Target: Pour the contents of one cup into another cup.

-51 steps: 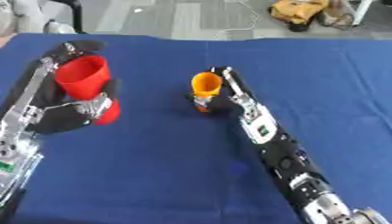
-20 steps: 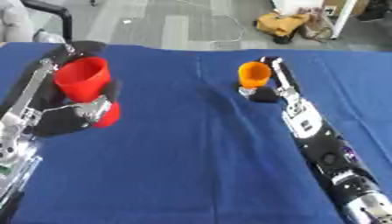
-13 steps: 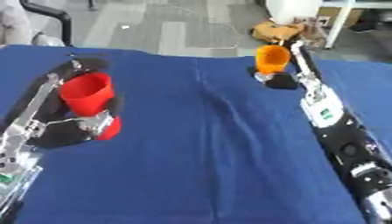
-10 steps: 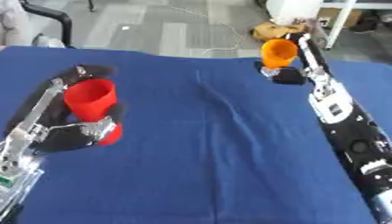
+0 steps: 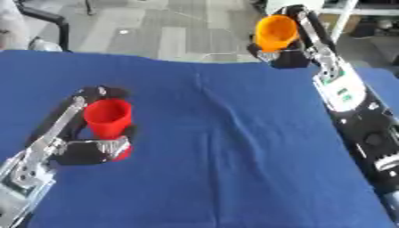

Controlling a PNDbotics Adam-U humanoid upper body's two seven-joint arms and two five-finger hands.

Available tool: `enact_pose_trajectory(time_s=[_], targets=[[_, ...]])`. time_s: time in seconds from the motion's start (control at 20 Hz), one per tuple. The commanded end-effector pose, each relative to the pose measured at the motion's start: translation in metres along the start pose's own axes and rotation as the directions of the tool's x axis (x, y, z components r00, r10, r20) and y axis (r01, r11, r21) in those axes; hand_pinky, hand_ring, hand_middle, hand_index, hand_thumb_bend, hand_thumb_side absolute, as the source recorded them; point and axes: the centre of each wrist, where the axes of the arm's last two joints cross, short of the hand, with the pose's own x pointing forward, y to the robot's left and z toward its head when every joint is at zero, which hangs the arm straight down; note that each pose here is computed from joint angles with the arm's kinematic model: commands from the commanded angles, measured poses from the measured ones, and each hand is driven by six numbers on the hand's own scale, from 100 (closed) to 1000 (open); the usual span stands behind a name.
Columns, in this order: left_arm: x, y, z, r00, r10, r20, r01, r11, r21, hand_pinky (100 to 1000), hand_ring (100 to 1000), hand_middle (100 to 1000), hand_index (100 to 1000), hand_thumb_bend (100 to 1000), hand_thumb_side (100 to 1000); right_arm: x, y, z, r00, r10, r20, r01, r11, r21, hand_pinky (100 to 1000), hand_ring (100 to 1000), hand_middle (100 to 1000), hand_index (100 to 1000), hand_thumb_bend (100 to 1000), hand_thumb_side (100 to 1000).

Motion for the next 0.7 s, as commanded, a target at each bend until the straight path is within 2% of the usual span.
enact_pose_trajectory(time_s=[0.05,0.1,0.4,0.7], targets=[[0.001,0.001,-0.007,0.999,-0.039,0.030,0.040,0.999,-0.014,193,447,504,767,100,155,0.027,-0.011,-0.023,0.994,0.011,0.108,-0.013,1.000,0.015,414,664,311,524,432,256],[0.000,0.000,-0.008,0.998,-0.045,0.033,0.046,0.999,-0.018,193,447,504,768,100,151,0.033,-0.009,-0.028,0.991,0.008,0.134,-0.012,0.999,0.029,417,665,313,526,395,245],[-0.002,-0.006,-0.018,0.993,-0.091,0.072,0.094,0.995,-0.036,193,449,507,777,109,133,0.064,0.008,-0.051,0.970,-0.008,0.241,-0.019,0.994,0.107,429,668,318,533,379,254],[0.000,-0.015,-0.026,0.988,-0.099,0.122,0.106,0.993,-0.048,195,450,508,781,109,129,0.081,0.026,-0.066,0.949,0.006,0.315,-0.055,0.987,0.148,443,670,326,542,363,260]])
